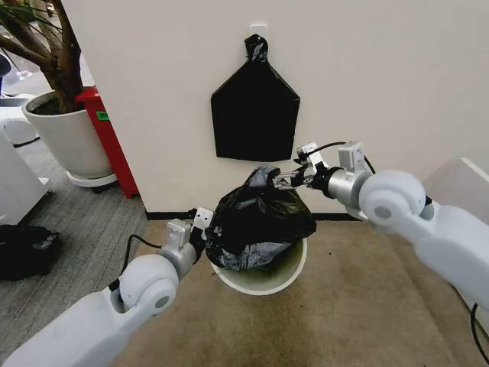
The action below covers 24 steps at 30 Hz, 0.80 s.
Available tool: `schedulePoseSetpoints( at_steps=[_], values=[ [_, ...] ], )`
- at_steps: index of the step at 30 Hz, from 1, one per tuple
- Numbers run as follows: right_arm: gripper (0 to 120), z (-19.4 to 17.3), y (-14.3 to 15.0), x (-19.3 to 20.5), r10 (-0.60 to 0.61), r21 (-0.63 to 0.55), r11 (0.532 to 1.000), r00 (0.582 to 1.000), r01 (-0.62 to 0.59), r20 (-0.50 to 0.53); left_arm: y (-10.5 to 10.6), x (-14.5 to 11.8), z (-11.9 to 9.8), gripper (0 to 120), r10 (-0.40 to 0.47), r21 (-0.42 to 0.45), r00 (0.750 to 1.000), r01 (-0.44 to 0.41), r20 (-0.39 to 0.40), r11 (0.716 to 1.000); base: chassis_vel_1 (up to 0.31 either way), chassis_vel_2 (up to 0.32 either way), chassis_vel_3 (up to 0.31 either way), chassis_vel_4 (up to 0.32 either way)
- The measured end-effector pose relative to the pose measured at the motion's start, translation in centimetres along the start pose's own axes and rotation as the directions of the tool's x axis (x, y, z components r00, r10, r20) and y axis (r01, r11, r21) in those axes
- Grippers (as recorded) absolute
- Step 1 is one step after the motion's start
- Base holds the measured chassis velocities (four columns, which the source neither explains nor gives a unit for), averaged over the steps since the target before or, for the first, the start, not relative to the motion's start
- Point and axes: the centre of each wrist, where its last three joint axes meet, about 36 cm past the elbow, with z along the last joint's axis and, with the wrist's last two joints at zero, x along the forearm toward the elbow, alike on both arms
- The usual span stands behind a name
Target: Place the garbage bag over the trash bin.
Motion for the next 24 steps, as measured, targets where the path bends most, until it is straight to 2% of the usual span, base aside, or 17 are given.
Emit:
schedulePoseSetpoints(
  at_steps=[3,7,11,15,19,24],
  values=[
    [100,-0.4,-1.0,-0.7,-0.006,-0.122,0.992,0.998,-0.002,-0.065,0.1,0.3,0.1,0,0.022,-0.013,0.999,-0.021,0.029,1.0,0.0,0.0,0.0,0.0],
    [100,-0.2,-1.7,-1.2,-0.034,-0.213,0.977,0.994,0.011,-0.104,0.1,0.6,0.1,0,0.05,-0.019,0.997,-0.049,0.051,0.999,0.0,0.0,0.0,0.0],
    [100,0.3,-3.1,-1.9,-0.056,-0.334,0.943,0.988,0.005,-0.143,0.2,0.6,0.0,0,0.085,-0.019,0.993,-0.083,0.078,0.996,0.0,0.0,0.0,0.0],
    [100,1.1,-4.3,-1.8,-0.049,-0.372,0.928,0.986,-0.014,-0.159,0.3,0.6,-0.1,0,0.103,-0.008,0.99,-0.102,0.098,0.995,0.0,0.0,0.0,0.0],
    [100,2.2,-5.5,-1.1,-0.041,-0.411,0.911,0.985,-0.033,-0.17,0.8,-0.1,-0.1,0,0.096,0.041,0.989,-0.101,0.115,0.994,0.0,0.0,0.0,0.0],
    [100,2.1,-5.6,-0.3,-0.04,-0.427,0.904,0.986,-0.034,-0.165,1.1,-0.8,0.0,0,0.086,0.075,0.989,-0.095,0.123,0.993,0.0,0.0,0.0,0.0]
  ],
)
